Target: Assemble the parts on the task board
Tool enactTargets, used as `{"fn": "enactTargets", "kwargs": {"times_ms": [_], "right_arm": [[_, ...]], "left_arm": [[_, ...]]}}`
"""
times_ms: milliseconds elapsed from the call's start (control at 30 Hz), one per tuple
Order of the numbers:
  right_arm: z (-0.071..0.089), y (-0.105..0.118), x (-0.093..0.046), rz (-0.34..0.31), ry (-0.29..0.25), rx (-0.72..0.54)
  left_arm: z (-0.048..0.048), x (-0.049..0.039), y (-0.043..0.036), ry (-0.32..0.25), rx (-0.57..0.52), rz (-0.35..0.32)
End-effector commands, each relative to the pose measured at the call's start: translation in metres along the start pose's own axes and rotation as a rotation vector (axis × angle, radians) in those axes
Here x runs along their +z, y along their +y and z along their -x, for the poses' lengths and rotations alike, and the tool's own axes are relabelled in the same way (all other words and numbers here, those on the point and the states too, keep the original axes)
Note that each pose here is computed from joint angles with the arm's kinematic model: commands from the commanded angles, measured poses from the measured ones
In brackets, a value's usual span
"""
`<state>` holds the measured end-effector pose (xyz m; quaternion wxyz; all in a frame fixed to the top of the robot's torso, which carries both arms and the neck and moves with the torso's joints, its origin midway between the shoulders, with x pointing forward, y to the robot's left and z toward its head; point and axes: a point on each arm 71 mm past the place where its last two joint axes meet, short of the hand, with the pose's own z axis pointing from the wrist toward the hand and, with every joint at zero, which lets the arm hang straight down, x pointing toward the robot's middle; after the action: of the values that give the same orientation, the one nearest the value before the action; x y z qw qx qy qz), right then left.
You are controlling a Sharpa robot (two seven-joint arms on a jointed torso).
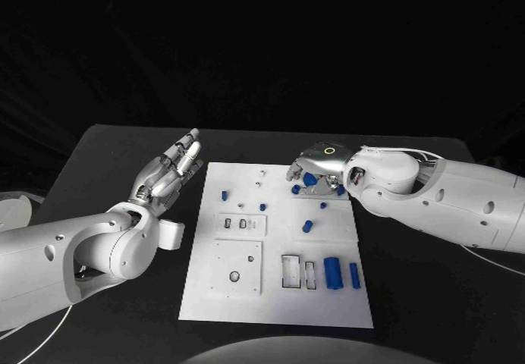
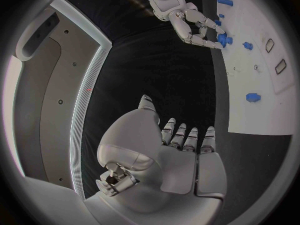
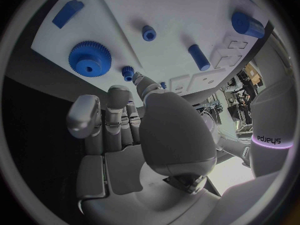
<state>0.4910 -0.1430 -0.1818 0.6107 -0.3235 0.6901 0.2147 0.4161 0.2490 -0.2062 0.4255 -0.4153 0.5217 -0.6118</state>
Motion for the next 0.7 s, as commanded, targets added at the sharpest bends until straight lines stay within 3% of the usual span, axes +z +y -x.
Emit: {"fn": "enactTargets", "kwargs": {"times_ms": [33, 700], "right_arm": [[-0.004, 0.002, 0.002, 0.017, 0.012, 0.007], [-0.023, 0.002, 0.013, -0.004, 0.059, 0.02]], "left_arm": [[-0.0024, 0.0006, -0.0027, 0.025, -0.01, -0.029], [-0.0018, 0.0017, -0.0007, 0.025, -0.02, -0.01]]}}
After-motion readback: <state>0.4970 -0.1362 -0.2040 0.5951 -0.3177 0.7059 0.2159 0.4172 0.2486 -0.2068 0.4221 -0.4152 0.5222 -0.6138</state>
